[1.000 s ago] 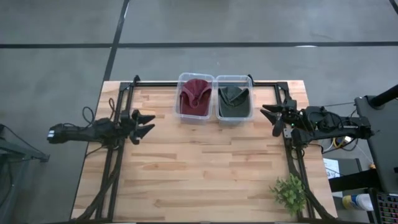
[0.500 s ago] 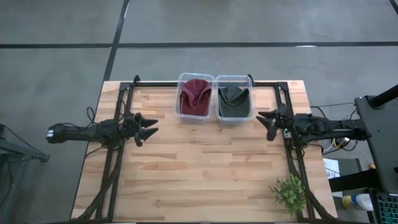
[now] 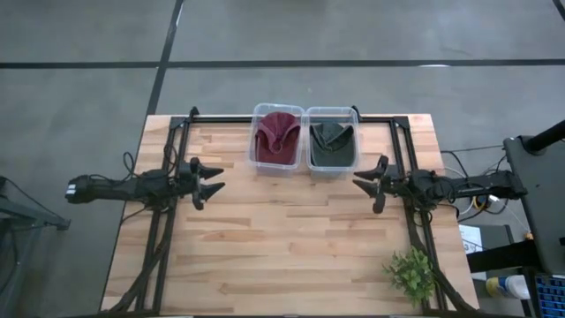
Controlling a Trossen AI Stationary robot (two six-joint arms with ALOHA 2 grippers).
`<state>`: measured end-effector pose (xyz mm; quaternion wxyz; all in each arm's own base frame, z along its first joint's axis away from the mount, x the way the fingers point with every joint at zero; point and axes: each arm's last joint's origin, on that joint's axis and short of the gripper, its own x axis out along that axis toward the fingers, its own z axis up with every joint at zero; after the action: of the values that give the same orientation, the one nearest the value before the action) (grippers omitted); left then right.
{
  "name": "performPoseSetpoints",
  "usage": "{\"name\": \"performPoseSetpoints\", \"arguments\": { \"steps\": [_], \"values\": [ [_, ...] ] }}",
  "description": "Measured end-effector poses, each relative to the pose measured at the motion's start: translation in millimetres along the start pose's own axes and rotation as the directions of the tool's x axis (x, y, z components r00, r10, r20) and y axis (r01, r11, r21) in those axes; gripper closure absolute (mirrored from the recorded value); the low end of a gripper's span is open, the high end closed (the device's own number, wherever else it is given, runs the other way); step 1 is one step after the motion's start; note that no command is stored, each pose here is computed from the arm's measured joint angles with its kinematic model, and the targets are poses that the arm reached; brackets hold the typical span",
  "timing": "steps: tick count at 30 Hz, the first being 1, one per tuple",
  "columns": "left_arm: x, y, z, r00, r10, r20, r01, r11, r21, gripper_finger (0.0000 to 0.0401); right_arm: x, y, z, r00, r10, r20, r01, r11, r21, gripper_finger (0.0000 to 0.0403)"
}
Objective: Pick & Place hat
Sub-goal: Return to Home Position
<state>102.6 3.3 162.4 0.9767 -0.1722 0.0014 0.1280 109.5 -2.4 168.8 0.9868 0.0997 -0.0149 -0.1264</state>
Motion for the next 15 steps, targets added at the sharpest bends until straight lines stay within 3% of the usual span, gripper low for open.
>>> {"name": "performPoseSetpoints", "arguments": {
  "steps": [4,15],
  "values": [
    [0.0,0.0,-0.1,1.000,0.001,0.000,-0.001,0.999,0.045,0.0126,0.2,-1.6,-8.5,0.996,-0.016,-0.084,0.020,0.999,0.044,0.0280],
    [0.1,0.1,-0.5,1.000,0.001,-0.003,-0.001,0.999,0.047,0.0126,0.7,-1.7,-9.5,0.995,-0.019,-0.095,0.025,0.998,0.058,0.0280]
  ]
}}
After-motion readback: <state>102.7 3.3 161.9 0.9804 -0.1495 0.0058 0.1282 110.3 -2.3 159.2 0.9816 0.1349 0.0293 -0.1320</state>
